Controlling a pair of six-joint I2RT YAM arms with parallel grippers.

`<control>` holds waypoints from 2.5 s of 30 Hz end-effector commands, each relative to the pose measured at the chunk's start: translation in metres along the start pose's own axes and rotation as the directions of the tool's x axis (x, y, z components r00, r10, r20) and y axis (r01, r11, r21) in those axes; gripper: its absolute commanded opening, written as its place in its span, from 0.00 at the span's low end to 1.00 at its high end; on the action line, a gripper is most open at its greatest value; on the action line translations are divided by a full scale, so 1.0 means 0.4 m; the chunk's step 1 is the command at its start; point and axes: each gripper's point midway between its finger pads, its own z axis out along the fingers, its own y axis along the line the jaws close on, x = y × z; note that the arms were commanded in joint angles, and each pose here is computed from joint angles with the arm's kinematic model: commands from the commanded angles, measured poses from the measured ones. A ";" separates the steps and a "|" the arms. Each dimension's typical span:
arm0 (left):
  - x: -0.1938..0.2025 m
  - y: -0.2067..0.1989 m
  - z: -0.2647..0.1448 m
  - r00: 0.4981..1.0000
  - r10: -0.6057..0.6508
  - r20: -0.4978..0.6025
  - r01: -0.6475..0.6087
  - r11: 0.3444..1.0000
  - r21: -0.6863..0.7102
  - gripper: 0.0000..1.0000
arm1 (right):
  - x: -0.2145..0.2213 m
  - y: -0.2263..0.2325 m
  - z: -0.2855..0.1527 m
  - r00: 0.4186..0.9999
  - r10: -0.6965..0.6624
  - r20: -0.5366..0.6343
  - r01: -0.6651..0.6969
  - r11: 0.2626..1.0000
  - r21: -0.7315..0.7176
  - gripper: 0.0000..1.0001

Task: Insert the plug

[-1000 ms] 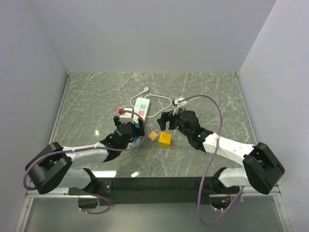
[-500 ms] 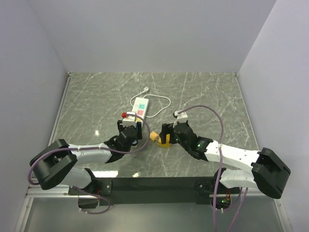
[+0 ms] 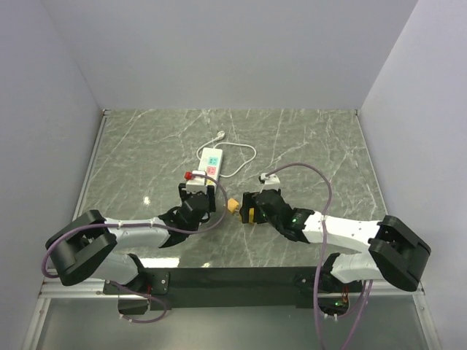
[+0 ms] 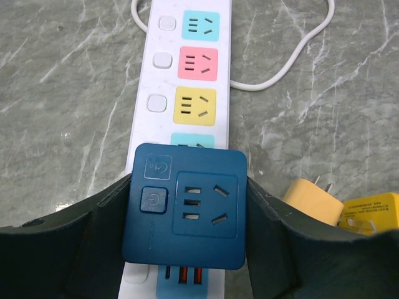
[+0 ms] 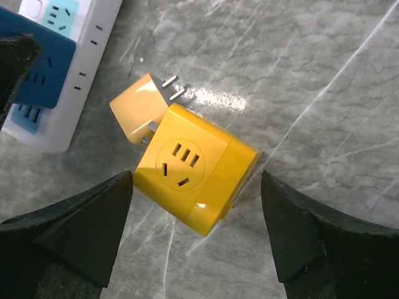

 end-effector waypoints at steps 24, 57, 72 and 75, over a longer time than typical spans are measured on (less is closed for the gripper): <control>-0.115 -0.060 -0.087 0.982 -0.163 0.098 0.150 0.980 0.130 0.84 | -0.095 -0.009 0.022 0.980 -0.106 0.166 0.086 0.988 0.125 0.49; -0.316 -0.180 -0.276 0.917 -0.398 0.026 0.276 0.680 0.679 0.93 | -0.302 0.270 -0.249 0.607 -0.303 0.734 0.672 0.689 -0.271 0.42; -0.299 -0.165 -0.282 0.902 -0.428 -0.051 0.297 0.531 0.794 0.95 | -0.301 0.264 -0.200 0.625 -0.339 0.703 0.658 0.712 -0.243 0.18; -0.306 -0.151 -0.278 0.906 -0.423 -0.009 0.270 0.563 0.781 0.96 | -0.310 0.270 -0.193 0.636 -0.329 0.697 0.645 0.723 -0.247 0.00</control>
